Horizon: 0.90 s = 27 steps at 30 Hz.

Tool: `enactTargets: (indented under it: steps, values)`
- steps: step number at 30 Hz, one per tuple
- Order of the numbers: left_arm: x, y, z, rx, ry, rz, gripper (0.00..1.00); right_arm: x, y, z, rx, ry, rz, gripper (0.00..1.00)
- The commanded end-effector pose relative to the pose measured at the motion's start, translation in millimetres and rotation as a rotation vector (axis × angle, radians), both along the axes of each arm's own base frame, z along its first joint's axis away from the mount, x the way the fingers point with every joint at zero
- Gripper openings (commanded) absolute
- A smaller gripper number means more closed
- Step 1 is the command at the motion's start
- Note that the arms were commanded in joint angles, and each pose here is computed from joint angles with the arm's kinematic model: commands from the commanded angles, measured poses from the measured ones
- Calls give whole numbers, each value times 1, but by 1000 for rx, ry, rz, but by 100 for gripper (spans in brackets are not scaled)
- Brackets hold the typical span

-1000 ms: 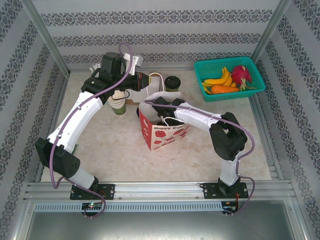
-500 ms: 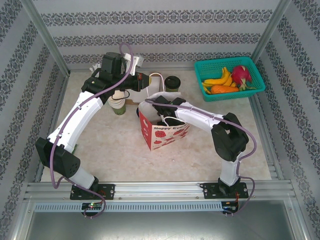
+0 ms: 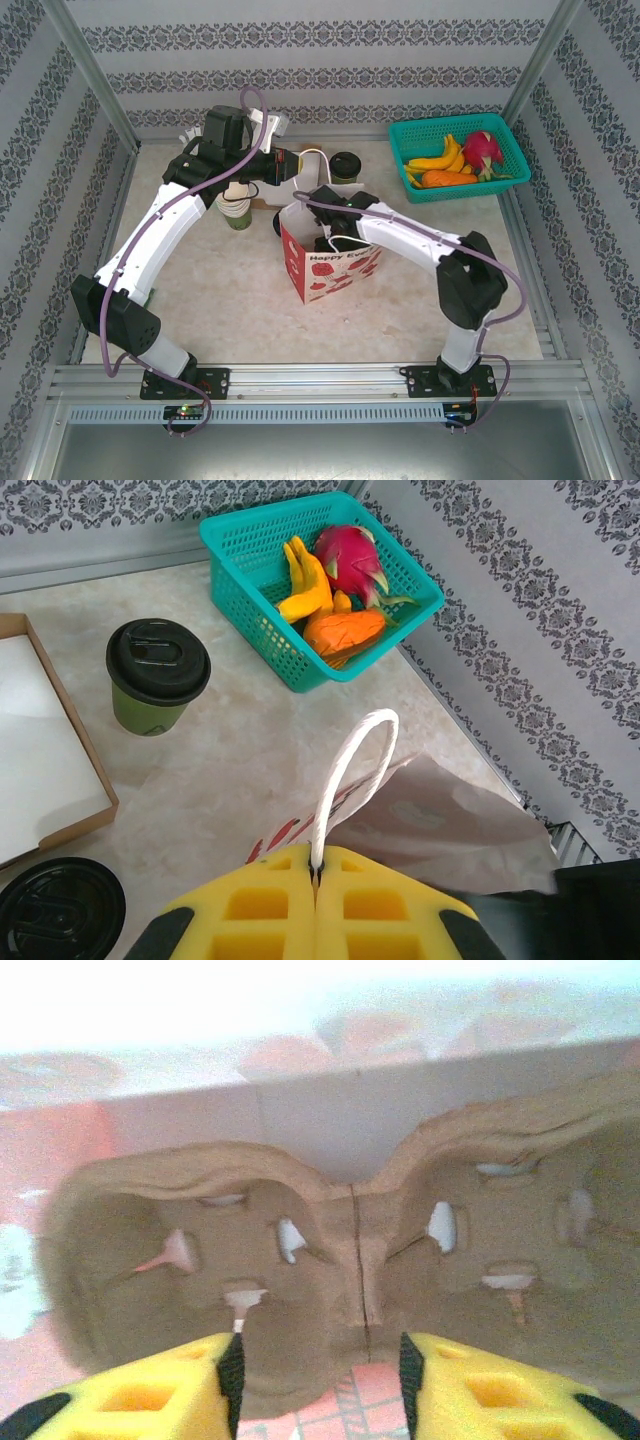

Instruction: Pack the takeout coffee

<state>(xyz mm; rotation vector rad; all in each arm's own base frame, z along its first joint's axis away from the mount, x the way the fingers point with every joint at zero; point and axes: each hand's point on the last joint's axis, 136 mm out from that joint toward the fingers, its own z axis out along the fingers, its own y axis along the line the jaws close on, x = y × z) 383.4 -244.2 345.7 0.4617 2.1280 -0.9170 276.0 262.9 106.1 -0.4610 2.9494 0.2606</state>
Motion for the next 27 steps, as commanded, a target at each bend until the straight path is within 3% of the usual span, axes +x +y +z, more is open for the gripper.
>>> enactTargets:
  steps: [1, 9, 21, 24, 27]
  values:
    - [-3, 0, 2, 2, 2, -29, 0, 4, 4, 51, 71, -113, 18, 52]
    - [-15, -6, 6, -22, -12, -97, 0, -3, 2, 99, 204, -131, -45, 65]
    - [-21, -10, 4, -33, -9, -142, 0, -1, 4, 184, 419, -363, 134, 78]
    - [-23, -12, 2, -34, -6, -157, 0, 4, 0, 196, 432, -435, 163, 90]
    - [-26, -15, 1, -43, 0, -180, 0, 11, -8, 203, 411, -489, 185, 92]
